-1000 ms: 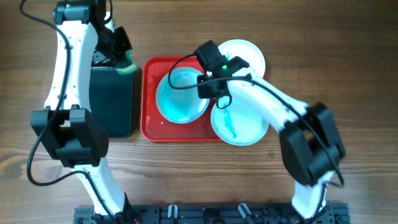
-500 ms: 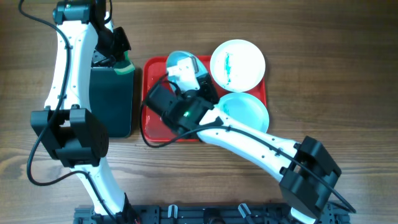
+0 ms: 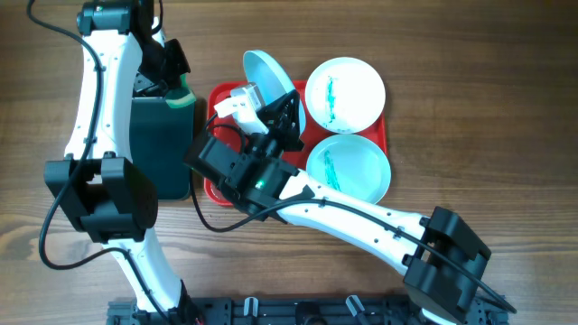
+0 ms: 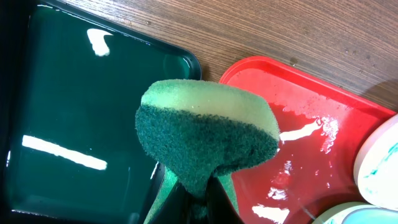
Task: Clean dirty plates on tray and stack at the side
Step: 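Lift the scrubbed plate with the right gripper and carry it right off the tray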
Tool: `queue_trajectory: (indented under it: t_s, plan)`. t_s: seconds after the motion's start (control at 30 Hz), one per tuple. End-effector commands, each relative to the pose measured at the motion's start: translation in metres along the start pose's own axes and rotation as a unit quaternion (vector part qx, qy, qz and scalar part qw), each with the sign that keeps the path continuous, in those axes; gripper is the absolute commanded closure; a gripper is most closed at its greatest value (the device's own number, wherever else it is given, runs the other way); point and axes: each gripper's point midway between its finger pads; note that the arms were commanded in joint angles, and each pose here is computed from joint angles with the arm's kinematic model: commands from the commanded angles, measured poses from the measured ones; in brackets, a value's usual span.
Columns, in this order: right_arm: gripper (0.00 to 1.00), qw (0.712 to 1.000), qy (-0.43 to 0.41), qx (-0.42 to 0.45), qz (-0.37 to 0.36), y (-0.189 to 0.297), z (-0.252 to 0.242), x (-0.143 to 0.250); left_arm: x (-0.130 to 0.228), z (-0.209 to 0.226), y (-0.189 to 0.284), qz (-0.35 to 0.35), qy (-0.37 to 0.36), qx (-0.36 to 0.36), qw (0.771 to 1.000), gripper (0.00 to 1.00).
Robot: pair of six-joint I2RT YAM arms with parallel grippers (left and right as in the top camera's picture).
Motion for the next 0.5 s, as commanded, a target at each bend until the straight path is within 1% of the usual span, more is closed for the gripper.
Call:
queue_trajectory:
  t_s: [0.0, 0.03, 0.1, 0.13, 0.17, 0.2, 0.23, 0.27, 0.33, 0.37, 0.4, 0.47]
  plan:
    - [0.96, 1.000, -0.020, 0.017, -0.003, 0.002, -0.014, -0.007, -0.005, 0.002, 0.004, -0.011, 0.006, -0.001, 1.000, 0.96]
    - [0.96, 1.000, -0.021, -0.003, -0.003, 0.002, -0.007, -0.007, -0.005, 0.002, 0.004, -0.011, 0.007, -0.001, 1.000, 0.96]
    - [0.96, 0.996, -0.001, -0.092, 0.001, 0.004, 0.023, -0.003, -0.005, 0.001, 0.004, -0.010, 0.009, -0.001, 1.000, 0.96]
    - [0.96, 0.988, 0.021, -0.151, 0.009, 0.009, 0.043, 0.004, -0.005, 0.001, 0.004, -0.010, 0.010, -0.001, 1.000, 0.96]
    - [0.96, 0.971, 0.040, -0.234, 0.025, 0.016, 0.068, 0.015, -0.005, 0.001, 0.004, -0.010, 0.010, -0.001, 1.000, 0.96]
    - [0.96, 0.940, 0.045, -0.333, 0.052, 0.025, 0.096, 0.028, -0.004, 0.001, 0.004, -0.010, 0.010, -0.001, 1.000, 0.96]
    - [0.96, 0.923, 0.032, -0.377, 0.074, 0.028, 0.107, 0.035, -0.004, 0.002, 0.004, -0.009, 0.010, -0.001, 1.000, 0.96]
    - [0.96, 0.899, 0.012, -0.425, 0.104, 0.030, 0.116, 0.044, -0.004, 0.002, 0.004, -0.009, 0.010, -0.002, 1.000, 0.96]
    - [0.96, 0.841, -0.034, -0.514, 0.168, 0.030, 0.125, 0.058, -0.002, 0.000, 0.004, -0.005, 0.009, 0.001, 1.000, 0.96]
    - [0.96, 0.807, -0.060, -0.556, 0.191, 0.026, 0.122, 0.060, -0.001, -0.001, 0.004, -0.003, 0.009, 0.003, 1.000, 0.96]
    - [0.96, 0.780, -0.084, -0.586, 0.204, 0.022, 0.116, 0.059, 0.001, -0.003, 0.004, -0.001, 0.008, 0.002, 1.000, 0.96]
    - [0.96, 0.738, -0.141, -0.622, 0.220, 0.004, 0.090, 0.054, 0.004, -0.007, 0.004, 0.003, 0.003, 0.002, 1.000, 0.96]
Point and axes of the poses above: each gripper's point midway between its finger pads, its own y axis back along the fingers, its own z axis along the line the jaws close on, x = y × z, and after that the axes turned 3 degrees about y, right-handed
